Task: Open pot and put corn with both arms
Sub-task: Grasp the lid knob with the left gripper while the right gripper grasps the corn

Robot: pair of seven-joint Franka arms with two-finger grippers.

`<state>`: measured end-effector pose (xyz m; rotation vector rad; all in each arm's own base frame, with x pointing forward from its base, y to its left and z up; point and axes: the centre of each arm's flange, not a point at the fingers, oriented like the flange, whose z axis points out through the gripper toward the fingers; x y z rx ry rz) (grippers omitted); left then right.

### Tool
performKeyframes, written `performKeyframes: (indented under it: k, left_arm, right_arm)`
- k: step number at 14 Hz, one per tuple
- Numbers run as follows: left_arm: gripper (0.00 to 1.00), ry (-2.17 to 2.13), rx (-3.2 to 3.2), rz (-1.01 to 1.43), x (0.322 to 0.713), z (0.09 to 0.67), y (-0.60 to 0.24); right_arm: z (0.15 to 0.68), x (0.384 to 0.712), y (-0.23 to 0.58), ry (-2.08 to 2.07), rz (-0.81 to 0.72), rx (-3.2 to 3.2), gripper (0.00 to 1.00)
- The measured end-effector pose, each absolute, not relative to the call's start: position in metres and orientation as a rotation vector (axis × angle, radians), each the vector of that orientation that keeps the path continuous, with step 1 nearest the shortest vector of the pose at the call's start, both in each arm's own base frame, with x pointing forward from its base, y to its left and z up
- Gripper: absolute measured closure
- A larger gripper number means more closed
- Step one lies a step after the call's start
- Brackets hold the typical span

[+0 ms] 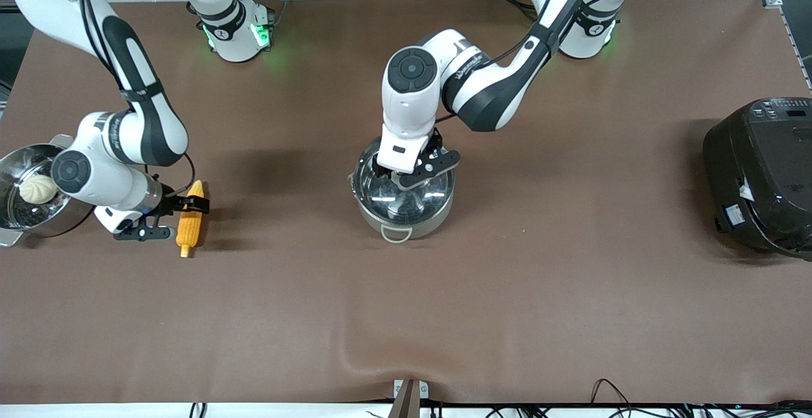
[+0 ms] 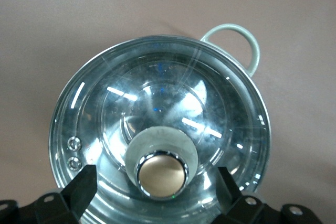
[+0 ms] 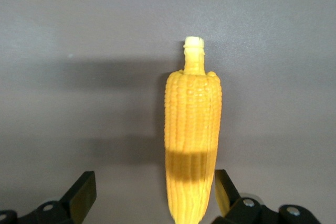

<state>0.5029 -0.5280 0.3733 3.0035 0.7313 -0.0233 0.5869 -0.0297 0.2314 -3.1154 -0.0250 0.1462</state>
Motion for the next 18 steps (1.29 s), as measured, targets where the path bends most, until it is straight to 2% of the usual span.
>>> performKeyframes:
  k: [3,4,7,8,9,10,12,13,14,15,18]
  left_arm:
    - [0.03,0.742,3.015,-0.03,0.501,0.363,-0.531]
    - [0.07,0.745,3.022,-0.022,0.5,0.36,-0.533]
    - [0.11,0.753,3.036,-0.017,0.494,0.35,-0.539]
    - [0.16,0.745,3.042,-0.016,0.491,0.347,-0.542]
    - [0.17,0.739,3.047,-0.015,0.488,0.345,-0.544]
    - [0.22,0.736,3.048,-0.014,0.487,0.345,-0.545]
    - [0.41,0.736,3.047,-0.012,0.487,0.346,-0.545]
    - [0.41,0.736,3.046,-0.01,0.488,0.346,-0.545]
    - [0.48,0.736,3.042,-0.007,0.488,0.348,-0.546]
    - [0.5,0.736,3.041,-0.006,0.488,0.348,-0.546]
    - [0.5,0.739,3.037,-0.001,0.49,0.35,-0.545]
  right_arm:
    - [0.209,0.585,-0.037,-0.007,0.172,-3.117,0.0]
    - [0.205,0.585,-0.039,-0.002,0.175,-3.117,0.0]
    - [0.195,0.584,-0.044,0.011,0.167,-3.119,0.0]
    - [0.19,0.584,-0.046,0.015,0.162,-3.12,0.0]
    - [0.187,0.584,-0.048,0.02,0.157,-3.121,0.0]
    - [0.183,0.584,-0.049,0.024,0.152,-3.122,0.07]
    - [0.181,0.585,-0.05,0.026,0.148,-3.122,0.29]
    - [0.182,0.585,-0.05,0.026,0.146,-3.122,0.42]
    - [0.182,0.585,-0.05,0.026,0.145,-3.123,0.52]
    - [0.183,0.586,-0.05,0.025,0.145,-3.122,0.56]
    - [0.188,0.588,-0.044,0.005,0.172,-3.117,0.56]
